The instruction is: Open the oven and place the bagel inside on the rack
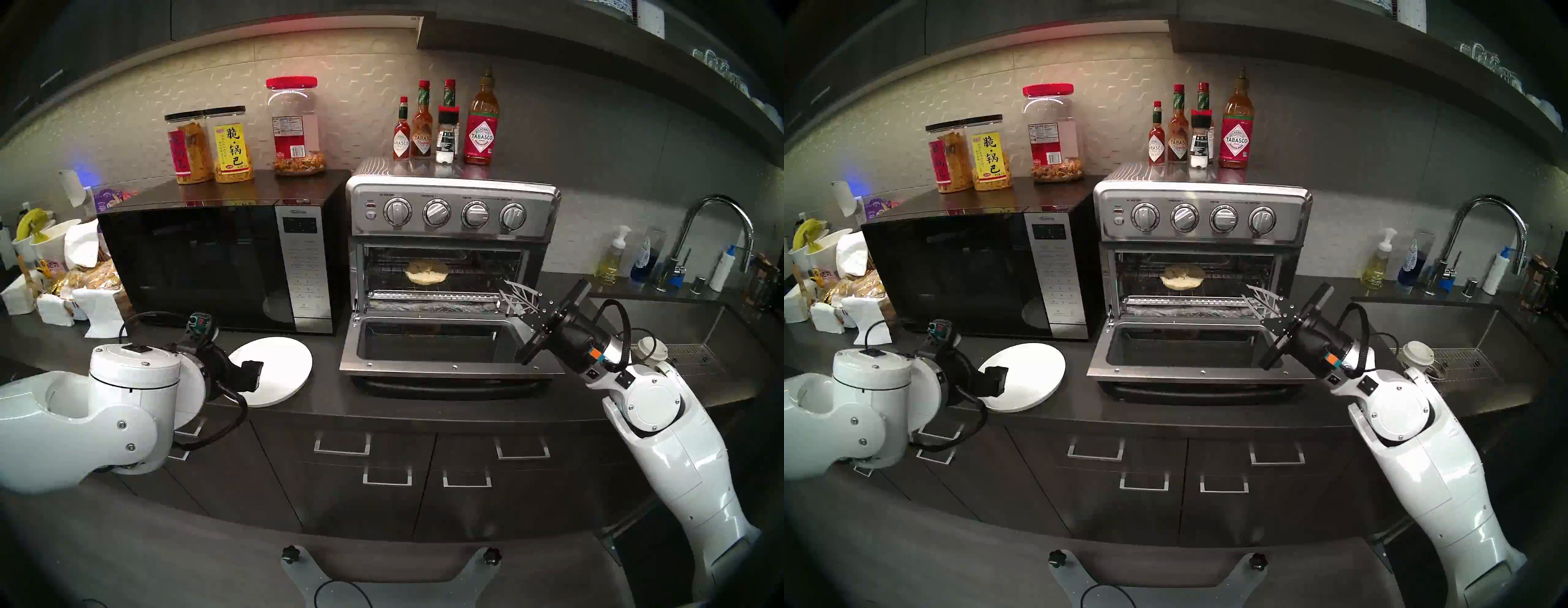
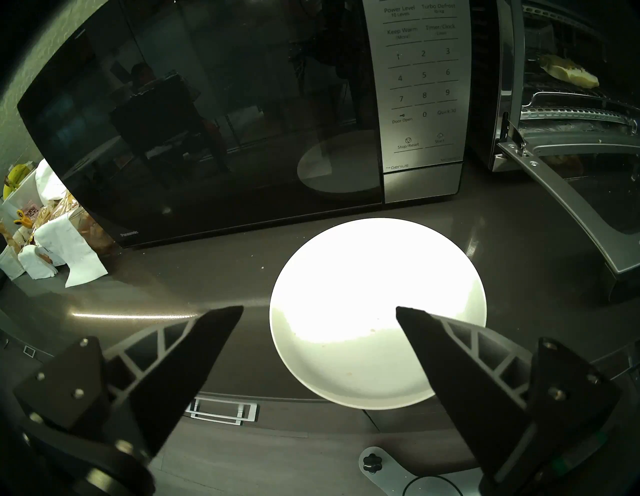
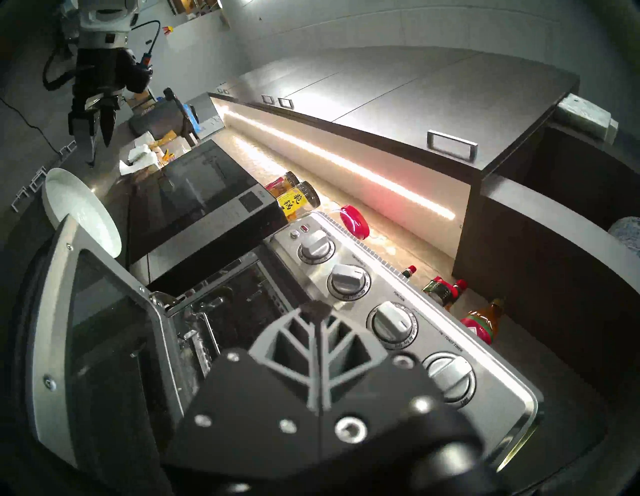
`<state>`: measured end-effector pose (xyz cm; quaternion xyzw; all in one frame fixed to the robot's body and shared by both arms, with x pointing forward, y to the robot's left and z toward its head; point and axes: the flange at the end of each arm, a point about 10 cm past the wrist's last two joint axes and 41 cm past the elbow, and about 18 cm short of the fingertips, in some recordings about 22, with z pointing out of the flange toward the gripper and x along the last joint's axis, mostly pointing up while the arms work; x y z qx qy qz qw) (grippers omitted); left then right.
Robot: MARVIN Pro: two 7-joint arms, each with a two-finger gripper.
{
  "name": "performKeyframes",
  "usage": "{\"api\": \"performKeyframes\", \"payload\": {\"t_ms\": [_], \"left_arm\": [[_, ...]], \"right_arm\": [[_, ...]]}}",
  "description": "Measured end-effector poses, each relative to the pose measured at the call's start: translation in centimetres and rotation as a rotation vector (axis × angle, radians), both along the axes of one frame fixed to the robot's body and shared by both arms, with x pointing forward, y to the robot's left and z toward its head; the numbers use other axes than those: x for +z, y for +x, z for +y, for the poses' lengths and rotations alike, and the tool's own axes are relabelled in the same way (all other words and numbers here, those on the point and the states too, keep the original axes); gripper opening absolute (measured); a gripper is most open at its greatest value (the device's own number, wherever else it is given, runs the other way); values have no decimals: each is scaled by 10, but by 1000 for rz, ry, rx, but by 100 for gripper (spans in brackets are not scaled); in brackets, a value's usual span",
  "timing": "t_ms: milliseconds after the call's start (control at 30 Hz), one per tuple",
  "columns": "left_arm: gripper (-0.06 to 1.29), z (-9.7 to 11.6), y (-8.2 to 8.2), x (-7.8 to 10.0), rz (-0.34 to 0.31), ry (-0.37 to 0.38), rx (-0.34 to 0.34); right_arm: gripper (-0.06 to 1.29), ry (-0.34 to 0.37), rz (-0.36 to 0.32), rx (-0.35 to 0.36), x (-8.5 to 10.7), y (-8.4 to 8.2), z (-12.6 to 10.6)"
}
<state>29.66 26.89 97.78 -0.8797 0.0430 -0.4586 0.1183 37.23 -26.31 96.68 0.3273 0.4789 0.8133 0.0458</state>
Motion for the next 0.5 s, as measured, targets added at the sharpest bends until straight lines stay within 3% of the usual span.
{"api": "performKeyframes", "payload": {"t_ms": [333, 500], "left_arm": [[124, 0, 0, 0, 0, 0, 0], [124, 0, 0, 0, 0, 0, 0]], "right_arm": [[-3, 19, 9, 3, -11, -25, -9], [-3, 17, 29, -8, -25, -37, -18]]}}
